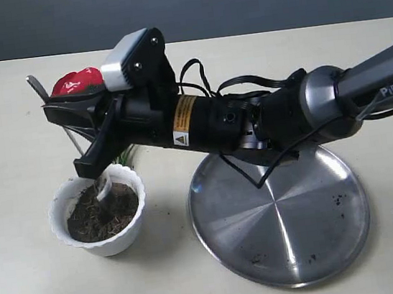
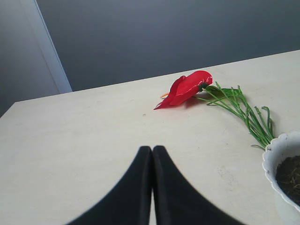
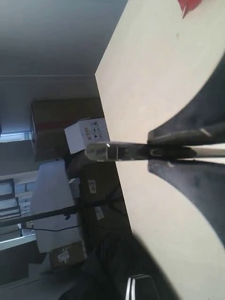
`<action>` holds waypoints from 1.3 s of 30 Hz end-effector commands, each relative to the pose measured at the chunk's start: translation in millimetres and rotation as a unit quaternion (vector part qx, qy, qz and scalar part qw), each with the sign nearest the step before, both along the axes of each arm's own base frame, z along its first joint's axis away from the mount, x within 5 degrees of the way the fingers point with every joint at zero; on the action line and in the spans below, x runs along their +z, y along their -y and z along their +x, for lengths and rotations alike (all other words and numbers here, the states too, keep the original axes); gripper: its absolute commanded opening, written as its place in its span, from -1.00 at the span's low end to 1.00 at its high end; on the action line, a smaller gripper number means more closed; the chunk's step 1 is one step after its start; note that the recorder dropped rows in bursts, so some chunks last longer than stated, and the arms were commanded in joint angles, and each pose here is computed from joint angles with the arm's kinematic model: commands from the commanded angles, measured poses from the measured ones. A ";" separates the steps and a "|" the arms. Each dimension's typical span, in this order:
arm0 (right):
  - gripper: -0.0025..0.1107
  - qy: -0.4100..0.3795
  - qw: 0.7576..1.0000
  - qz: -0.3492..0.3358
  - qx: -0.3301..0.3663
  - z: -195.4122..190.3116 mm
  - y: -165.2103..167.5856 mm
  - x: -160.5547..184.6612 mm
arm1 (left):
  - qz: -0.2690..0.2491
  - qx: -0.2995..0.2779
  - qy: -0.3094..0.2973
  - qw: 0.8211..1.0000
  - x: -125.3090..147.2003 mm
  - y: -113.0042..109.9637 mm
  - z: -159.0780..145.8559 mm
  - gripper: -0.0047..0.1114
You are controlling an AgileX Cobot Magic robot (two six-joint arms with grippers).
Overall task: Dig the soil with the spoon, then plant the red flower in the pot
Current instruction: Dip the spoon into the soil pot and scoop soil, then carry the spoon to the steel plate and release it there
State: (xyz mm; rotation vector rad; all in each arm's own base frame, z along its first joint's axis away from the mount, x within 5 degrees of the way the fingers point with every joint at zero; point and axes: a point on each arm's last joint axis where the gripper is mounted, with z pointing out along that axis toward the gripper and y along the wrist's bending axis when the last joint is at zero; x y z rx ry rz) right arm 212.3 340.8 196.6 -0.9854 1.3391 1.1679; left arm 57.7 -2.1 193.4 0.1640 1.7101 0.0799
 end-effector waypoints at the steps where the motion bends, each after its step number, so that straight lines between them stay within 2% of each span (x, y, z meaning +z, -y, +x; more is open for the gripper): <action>1: -0.97 0.010 0.999 0.032 0.004 -0.8 1.6 14.5 | -0.003 -0.001 0.005 1.000 0.2 0.2 -0.2 -0.91; 5: -0.97 0.041 0.998 0.036 -0.021 -1.6 8.5 41.9 | -0.003 -0.001 0.005 1.000 0.2 0.2 -0.2 -0.91; 8: -0.97 0.043 0.997 0.010 -0.062 -0.4 18.1 63.8 | -0.003 -0.001 0.005 1.000 0.2 0.2 -0.2 -0.91; 11: -0.97 0.029 0.991 -0.044 -0.123 2.4 32.3 80.5 | -0.003 -0.001 0.005 1.000 0.2 0.2 -0.2 -0.91; 13: -0.97 0.045 0.986 -0.080 -0.142 -0.1 41.8 91.6 | -0.003 -0.001 0.005 1.000 0.2 0.2 -0.2 -0.91; 17: -0.97 0.015 0.966 -0.177 -0.188 -1.6 61.1 97.8 | -0.003 -0.001 0.005 1.000 0.2 0.2 -0.2 -0.91; 22: -0.97 -0.048 0.914 -0.321 -0.242 4.1 82.7 80.0 | -0.003 -0.001 0.005 1.000 0.2 0.2 -0.2 -0.91; 27: -0.97 -0.096 0.877 -0.374 -0.286 28.3 103.3 58.2 | -0.003 -0.001 0.005 1.000 0.2 0.2 -0.2 -0.91; 34: -0.97 -0.176 0.810 -0.455 -0.325 55.0 127.1 11.9 | -0.003 -0.001 0.005 1.000 0.2 0.2 -0.2 -0.91; 39: -0.97 -0.199 0.786 -0.494 -0.314 57.5 126.0 -14.4 | -0.002 -0.001 0.005 1.000 0.2 0.1 -0.2 -0.91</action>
